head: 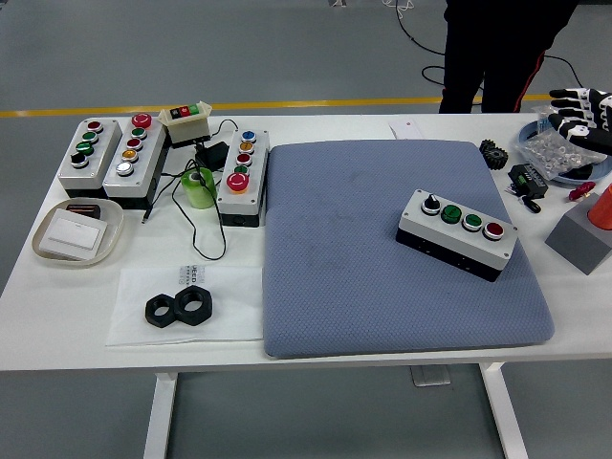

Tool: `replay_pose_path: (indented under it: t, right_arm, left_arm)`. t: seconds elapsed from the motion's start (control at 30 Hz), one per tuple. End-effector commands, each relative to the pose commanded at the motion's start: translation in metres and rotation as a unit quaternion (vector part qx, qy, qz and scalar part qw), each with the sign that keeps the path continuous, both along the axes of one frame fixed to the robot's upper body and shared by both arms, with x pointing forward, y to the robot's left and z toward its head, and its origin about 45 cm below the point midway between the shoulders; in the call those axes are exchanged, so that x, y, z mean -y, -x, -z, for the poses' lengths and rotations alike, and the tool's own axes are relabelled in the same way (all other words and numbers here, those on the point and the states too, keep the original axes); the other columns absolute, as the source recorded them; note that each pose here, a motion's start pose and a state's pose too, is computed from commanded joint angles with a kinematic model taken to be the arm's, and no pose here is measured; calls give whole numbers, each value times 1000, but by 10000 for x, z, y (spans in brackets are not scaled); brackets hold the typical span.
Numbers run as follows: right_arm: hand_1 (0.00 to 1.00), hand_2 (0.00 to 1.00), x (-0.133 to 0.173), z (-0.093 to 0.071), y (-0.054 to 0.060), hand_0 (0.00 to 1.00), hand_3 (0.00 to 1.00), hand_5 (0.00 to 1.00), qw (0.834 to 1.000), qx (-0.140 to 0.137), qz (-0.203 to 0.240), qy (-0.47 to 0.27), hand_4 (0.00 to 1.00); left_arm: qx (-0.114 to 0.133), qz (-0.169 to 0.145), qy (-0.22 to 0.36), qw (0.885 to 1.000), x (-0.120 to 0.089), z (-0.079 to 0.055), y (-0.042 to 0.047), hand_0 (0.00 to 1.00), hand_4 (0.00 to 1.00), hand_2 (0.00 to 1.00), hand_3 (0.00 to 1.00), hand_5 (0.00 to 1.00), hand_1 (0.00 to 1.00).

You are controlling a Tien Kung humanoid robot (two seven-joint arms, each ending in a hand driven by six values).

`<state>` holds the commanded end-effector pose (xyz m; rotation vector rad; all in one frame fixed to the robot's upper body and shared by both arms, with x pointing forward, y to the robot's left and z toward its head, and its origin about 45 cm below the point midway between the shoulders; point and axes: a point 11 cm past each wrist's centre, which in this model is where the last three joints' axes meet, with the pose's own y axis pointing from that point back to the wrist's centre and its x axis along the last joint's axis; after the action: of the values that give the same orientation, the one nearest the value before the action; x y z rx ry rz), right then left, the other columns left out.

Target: Pick up the button,place it on the desk,press the button,press the button

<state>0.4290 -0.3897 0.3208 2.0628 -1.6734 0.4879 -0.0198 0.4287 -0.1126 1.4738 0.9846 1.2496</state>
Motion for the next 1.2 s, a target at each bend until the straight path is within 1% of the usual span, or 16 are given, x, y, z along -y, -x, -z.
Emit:
replay_pose_path:
  t: [0.3, 0.6, 0.8, 1.2]
  right_arm:
    - [894, 870, 4, -8, -5, 944, 852, 468, 1000, 0, 0, 2, 618]
    - [894, 869, -11, -33, -17, 943, 850, 467, 1000, 4, -1, 3, 617]
    - [894, 868, -11, -41, -18, 943, 850, 466, 1000, 4, -1, 5, 616]
    - [895, 868, -14, 29, -4, 942, 848, 464, 1000, -4, -1, 5, 615]
  left_arm:
    - [1, -1, 0, 1000, 1, 0, -9, 742, 612, 984, 943, 998, 914]
    - [5, 0, 0, 1000, 4, 1, -47, 742, 613, 985, 943, 998, 914]
    - [5, -1, 0, 1000, 8, 2, -51, 742, 613, 985, 943, 998, 915]
    - [-2, -2, 1, 1000, 16, 6, 21, 742, 614, 984, 943, 998, 915]
